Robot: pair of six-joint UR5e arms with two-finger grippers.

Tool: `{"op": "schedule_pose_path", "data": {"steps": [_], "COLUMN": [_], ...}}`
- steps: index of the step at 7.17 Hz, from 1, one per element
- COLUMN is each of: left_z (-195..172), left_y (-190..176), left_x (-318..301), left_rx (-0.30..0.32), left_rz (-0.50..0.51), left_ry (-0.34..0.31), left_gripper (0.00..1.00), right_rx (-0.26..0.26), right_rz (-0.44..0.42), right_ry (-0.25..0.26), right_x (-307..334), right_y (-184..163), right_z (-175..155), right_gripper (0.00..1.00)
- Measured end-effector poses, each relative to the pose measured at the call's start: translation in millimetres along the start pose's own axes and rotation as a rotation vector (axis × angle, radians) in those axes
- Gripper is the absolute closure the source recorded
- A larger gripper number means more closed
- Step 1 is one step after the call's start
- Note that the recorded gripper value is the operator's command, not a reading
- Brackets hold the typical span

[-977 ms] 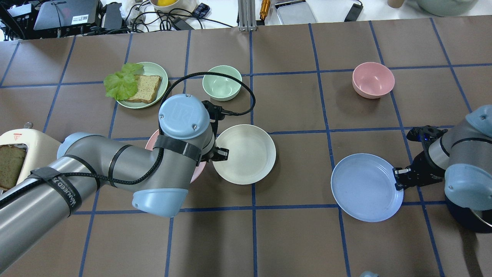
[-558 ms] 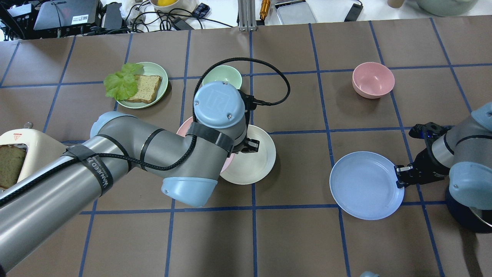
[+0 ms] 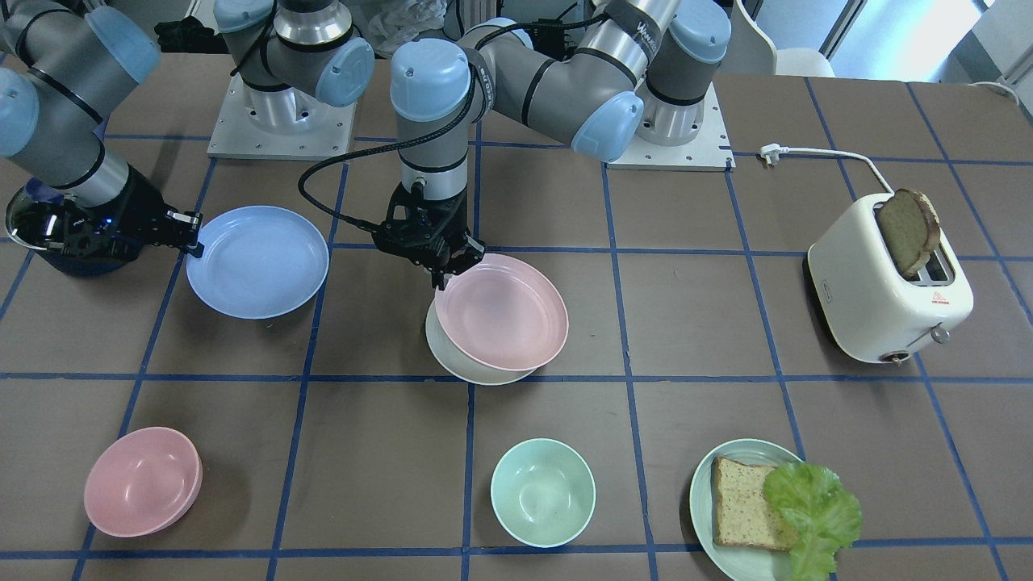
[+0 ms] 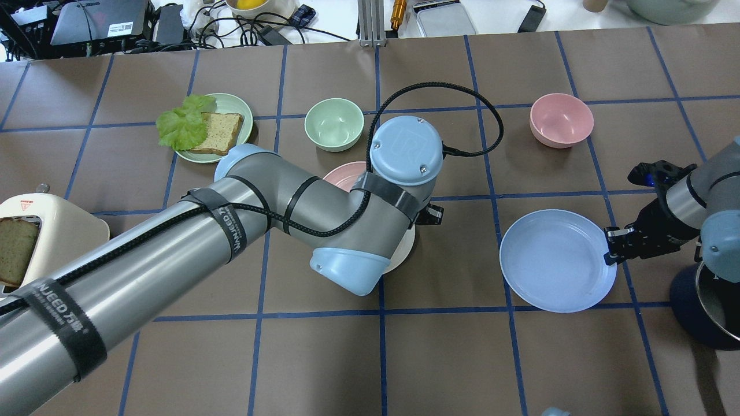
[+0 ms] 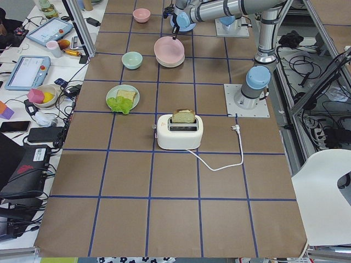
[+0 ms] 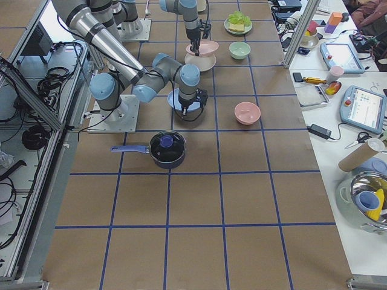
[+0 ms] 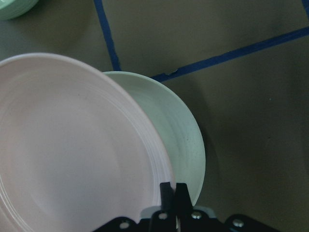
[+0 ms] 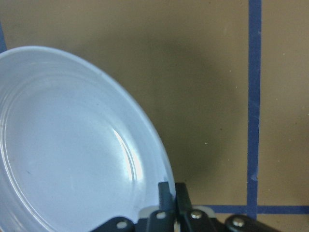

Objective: Stack three plates with pink and blue
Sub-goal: 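Carry the pink plate onto the cream plate with the left gripper, then release the pink plate with the left gripper while the right carries the blue plate over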

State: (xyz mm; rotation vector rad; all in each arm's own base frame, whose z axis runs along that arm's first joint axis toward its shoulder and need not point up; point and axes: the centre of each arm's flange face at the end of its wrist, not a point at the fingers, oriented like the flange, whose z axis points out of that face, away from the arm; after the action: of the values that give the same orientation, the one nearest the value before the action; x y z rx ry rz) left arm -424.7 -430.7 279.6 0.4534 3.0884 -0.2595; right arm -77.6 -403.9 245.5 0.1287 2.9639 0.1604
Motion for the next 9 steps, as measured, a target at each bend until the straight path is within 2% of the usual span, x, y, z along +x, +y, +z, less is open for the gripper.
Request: {"op": "schedule_pose_path", "data": {"steps": [1,2,3,5,6,9], "left_z": [10,21,33,43,34,-32], "left_y": [-3,-4,-3,-2,-1,-15], "left_x": [6,9,12,14,11,-37], "left_rx": [-0.014,-0.032,-0.050,-0.074,-0.087,-0.118], "left_rz": [0.003,0.008,0.006,-0.044,-0.063,-0.137], "left_ry": [-0.006,-0.013,-0.019,-0.030,-0.035,-0.041], "left_gripper": [1.00,0.75,0.01,0.00,0.00,0.00], "right_rx": [0.004,0.005,-0.001,-0.009,-0.009,-0.019], "right_rz": [0.001,0.002,0.004,0.006,0.012,0.067], "right_ry": [0.000,0.001,-0.003,-0.005,-0.004,0.002], "right_x": [0,1,2,2,2,-30], "right_y": [-2,-4,-6,-8,-11,-19], "right_z": [-4,-6,-8,-13,-21,-36], "right_gripper": [1.00,1.00,1.00,1.00,1.00,1.00]}}
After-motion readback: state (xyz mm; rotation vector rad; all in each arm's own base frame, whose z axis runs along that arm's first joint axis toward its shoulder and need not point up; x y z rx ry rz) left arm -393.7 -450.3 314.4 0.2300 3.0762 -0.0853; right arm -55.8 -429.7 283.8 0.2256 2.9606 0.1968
